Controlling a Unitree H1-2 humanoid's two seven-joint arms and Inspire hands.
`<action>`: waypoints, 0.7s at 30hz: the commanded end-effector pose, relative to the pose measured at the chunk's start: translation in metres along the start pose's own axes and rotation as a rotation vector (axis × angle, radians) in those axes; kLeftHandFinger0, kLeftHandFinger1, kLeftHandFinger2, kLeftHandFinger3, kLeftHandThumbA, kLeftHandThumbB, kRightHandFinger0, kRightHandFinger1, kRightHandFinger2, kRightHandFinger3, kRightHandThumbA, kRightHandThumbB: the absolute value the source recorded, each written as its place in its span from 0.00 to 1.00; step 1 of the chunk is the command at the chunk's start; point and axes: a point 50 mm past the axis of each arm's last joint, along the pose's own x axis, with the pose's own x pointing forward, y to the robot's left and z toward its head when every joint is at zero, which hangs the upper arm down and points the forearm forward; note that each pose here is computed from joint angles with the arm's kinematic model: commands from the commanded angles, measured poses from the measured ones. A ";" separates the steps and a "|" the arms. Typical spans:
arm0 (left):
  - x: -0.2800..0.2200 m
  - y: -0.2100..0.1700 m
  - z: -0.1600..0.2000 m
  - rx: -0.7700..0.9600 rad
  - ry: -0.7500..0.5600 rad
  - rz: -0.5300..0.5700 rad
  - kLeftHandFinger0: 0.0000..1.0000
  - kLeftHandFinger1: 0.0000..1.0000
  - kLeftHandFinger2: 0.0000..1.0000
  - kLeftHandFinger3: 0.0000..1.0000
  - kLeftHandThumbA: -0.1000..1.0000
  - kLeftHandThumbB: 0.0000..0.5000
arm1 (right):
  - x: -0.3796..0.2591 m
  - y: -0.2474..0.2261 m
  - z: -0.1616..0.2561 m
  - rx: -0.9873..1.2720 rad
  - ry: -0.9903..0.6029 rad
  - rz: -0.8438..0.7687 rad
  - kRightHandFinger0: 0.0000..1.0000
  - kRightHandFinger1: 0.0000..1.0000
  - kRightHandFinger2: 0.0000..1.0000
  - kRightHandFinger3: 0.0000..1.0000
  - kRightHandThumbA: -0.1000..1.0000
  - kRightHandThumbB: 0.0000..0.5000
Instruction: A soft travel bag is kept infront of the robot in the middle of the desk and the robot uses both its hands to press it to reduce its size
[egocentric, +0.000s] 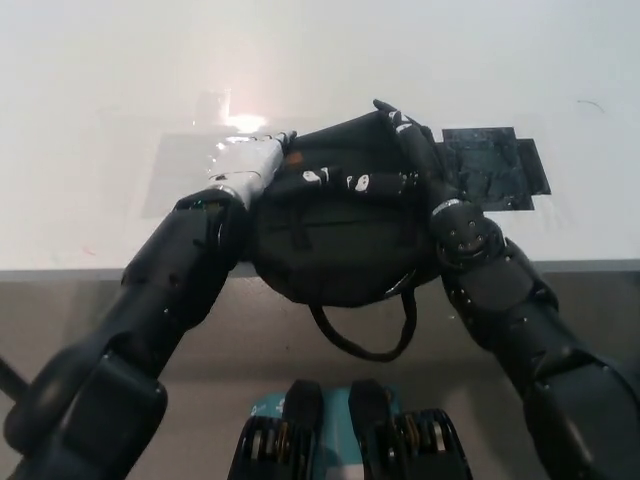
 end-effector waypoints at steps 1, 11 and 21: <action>-0.011 -0.034 -0.017 -0.060 0.030 -0.030 1.00 1.00 1.00 1.00 1.00 0.03 | -0.014 0.012 -0.032 0.051 0.073 -0.006 1.00 1.00 1.00 1.00 1.00 0.55; -0.038 -0.096 -0.034 -0.073 0.063 -0.086 1.00 1.00 1.00 1.00 1.00 0.02 | -0.034 0.022 -0.069 0.030 0.104 -0.009 1.00 1.00 1.00 1.00 1.00 0.52; -0.041 -0.105 -0.028 -0.053 0.040 -0.093 1.00 1.00 1.00 1.00 1.00 0.13 | -0.038 0.025 -0.075 -0.012 0.126 -0.017 1.00 1.00 1.00 1.00 1.00 0.43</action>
